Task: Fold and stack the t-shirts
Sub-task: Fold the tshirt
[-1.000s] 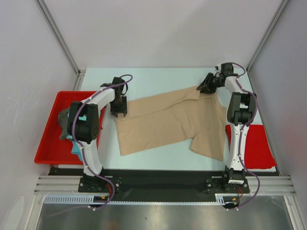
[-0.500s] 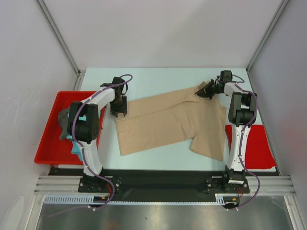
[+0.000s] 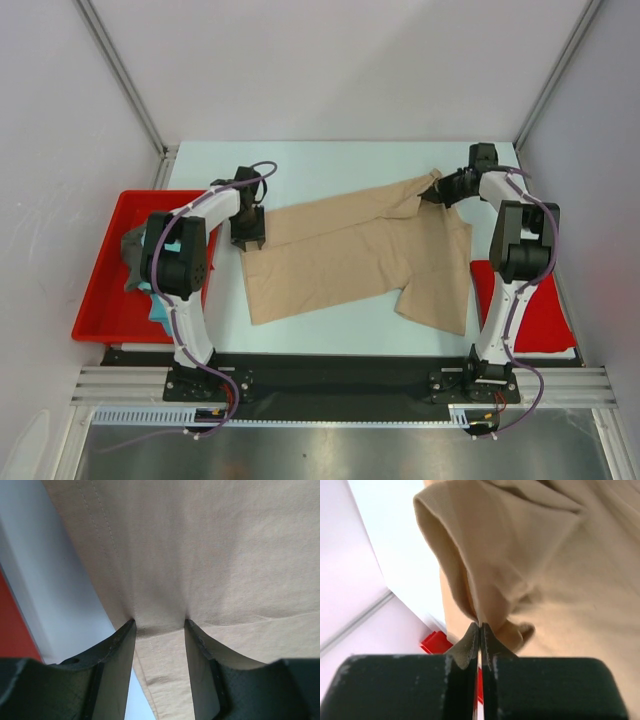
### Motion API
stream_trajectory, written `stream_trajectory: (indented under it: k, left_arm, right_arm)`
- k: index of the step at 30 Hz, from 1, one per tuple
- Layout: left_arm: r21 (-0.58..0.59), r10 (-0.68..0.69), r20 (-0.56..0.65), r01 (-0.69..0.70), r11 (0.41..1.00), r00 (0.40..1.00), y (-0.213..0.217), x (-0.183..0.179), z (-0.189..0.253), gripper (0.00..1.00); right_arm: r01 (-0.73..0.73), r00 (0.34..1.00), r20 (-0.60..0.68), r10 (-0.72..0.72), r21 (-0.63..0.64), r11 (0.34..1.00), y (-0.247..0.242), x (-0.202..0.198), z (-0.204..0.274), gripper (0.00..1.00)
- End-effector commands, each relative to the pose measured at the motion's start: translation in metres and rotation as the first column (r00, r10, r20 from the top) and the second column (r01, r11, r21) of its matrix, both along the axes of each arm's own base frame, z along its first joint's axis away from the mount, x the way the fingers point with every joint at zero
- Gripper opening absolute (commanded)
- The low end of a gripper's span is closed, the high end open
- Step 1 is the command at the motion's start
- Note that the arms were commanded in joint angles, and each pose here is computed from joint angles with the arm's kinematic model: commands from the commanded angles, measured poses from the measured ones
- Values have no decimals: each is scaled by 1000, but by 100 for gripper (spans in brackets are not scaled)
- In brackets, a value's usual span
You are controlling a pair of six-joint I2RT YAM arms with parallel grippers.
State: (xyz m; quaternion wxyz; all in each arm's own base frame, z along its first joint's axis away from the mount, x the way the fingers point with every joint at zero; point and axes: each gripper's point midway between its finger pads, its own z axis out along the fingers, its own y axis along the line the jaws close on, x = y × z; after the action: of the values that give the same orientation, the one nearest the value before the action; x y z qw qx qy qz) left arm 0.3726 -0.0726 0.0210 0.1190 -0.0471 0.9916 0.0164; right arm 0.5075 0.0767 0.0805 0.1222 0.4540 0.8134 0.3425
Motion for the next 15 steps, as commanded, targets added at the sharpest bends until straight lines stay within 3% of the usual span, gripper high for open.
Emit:
stream_trajectory:
  k: [1,6,15]
  left_arm:
    - [-24,1,38,0,1000,999,-5,4,8,49]
    - [-20,-15,41,16,1000,999,-5,7,9,49]
    - [-19,-38,27,39,999,999,-4,6,5,50]
  right_arm:
    - [134,986,-97,-139,-53,990,-17,-17,5,0]
    - [190,941,-267,-209,-98,977,-12,-56,-13,0]
    - [308,872,-319,-371,-232,923,-27,-93,-17,0]
